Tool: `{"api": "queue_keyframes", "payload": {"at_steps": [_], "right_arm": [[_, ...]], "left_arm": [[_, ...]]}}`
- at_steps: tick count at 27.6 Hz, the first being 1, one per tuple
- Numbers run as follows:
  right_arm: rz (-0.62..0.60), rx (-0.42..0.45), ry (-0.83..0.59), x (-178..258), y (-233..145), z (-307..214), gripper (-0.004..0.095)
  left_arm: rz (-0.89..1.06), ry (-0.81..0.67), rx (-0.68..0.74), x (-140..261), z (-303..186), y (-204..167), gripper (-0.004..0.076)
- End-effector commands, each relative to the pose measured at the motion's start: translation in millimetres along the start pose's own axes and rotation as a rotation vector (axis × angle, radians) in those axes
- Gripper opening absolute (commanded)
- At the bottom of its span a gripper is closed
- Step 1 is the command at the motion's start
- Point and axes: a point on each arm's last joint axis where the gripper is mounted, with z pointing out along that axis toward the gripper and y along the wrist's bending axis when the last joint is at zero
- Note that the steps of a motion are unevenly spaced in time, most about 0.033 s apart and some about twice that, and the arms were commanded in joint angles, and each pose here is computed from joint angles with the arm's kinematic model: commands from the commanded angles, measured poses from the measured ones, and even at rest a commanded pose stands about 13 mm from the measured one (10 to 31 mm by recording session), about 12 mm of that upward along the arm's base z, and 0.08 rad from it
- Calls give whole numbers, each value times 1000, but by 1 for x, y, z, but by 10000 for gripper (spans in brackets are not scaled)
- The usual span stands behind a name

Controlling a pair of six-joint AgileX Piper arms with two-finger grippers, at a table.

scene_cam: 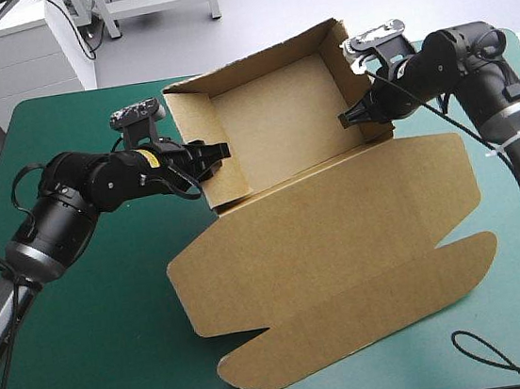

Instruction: Fold the box

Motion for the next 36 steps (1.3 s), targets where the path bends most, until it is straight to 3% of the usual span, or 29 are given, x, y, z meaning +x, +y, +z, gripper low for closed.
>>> {"api": "queue_keyframes", "payload": {"at_steps": [1, 7, 18, 23, 27, 36], "right_arm": [[4, -8, -110, -8, 5, -27, -11], [9, -13, -95, -6, 5, -27, -11], [-59, 40, -108, -11, 29, -24, -12], [-39, 39, -127, -13, 29, -24, -12], [-26, 37, -126, -12, 29, -24, -12], [57, 32, -47, -5, 29, -24, -12]], "left_arm": [[-30, -119, 29, -6, -22, -19, 340], [11, -93, -127, 3, -8, -20, 340], [-44, -91, -121, 4, 8, -22, 324], [-113, -109, -110, 3, 7, -23, 238], [-231, -146, -151, 0, 7, -19, -2], [-80, -173, -301, -8, 10, -10, -8]]}}
